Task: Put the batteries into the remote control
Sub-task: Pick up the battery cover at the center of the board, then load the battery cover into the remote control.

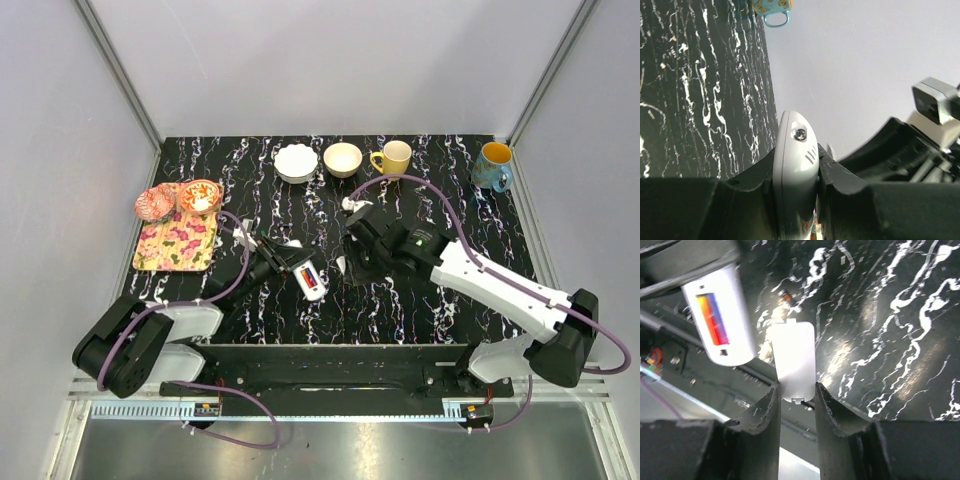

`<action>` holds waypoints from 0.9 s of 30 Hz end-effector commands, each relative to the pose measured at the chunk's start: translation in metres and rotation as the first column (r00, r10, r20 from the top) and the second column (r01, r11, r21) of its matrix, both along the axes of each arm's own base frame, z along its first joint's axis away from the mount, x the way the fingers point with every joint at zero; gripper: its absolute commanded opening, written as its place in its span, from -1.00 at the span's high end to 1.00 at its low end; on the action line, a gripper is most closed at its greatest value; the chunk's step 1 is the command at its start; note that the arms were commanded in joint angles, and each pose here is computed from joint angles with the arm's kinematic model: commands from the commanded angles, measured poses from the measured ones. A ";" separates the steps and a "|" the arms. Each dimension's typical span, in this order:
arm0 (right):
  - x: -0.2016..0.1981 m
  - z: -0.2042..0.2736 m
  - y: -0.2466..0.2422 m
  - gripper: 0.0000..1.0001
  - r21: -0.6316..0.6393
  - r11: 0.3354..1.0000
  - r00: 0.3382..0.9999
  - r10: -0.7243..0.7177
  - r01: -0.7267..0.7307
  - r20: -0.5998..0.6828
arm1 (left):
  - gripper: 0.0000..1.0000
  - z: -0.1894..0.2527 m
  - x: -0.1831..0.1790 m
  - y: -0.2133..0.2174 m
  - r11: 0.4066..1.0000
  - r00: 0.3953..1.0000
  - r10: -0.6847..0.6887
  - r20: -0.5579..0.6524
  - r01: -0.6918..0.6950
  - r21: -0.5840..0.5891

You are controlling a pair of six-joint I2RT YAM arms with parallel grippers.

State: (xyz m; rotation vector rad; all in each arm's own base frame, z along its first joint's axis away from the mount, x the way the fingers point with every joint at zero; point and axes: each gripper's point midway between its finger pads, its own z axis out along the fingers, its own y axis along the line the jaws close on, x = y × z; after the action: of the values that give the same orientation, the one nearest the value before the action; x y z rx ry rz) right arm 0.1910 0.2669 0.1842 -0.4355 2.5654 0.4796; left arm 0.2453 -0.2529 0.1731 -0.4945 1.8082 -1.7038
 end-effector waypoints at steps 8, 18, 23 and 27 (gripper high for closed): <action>-0.038 0.036 0.016 1.00 -0.049 0.991 0.986 0.121 -0.127 -0.118 | 1.00 0.042 0.025 -0.011 0.985 0.985 0.143 0.099 -0.132 -0.109; -0.036 0.023 0.032 1.00 -0.085 0.977 0.967 0.177 -0.195 -0.183 | 1.00 0.043 0.022 -0.025 0.980 0.984 0.139 0.107 -0.121 -0.161; -0.031 0.016 0.035 1.00 -0.120 0.971 0.965 0.182 -0.207 -0.191 | 1.00 0.044 0.016 -0.031 0.983 0.983 0.131 0.130 -0.112 -0.144; -0.025 0.012 0.040 1.00 -0.144 0.966 0.964 0.184 -0.213 -0.189 | 1.00 0.044 0.013 -0.034 0.986 0.983 0.121 0.137 -0.103 -0.132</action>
State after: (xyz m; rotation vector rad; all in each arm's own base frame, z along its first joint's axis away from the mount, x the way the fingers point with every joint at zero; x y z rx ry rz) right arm 0.1620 0.2989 0.1861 -0.7022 2.7893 0.3846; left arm 0.2536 -0.2861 0.1709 -0.5582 1.7300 -1.6698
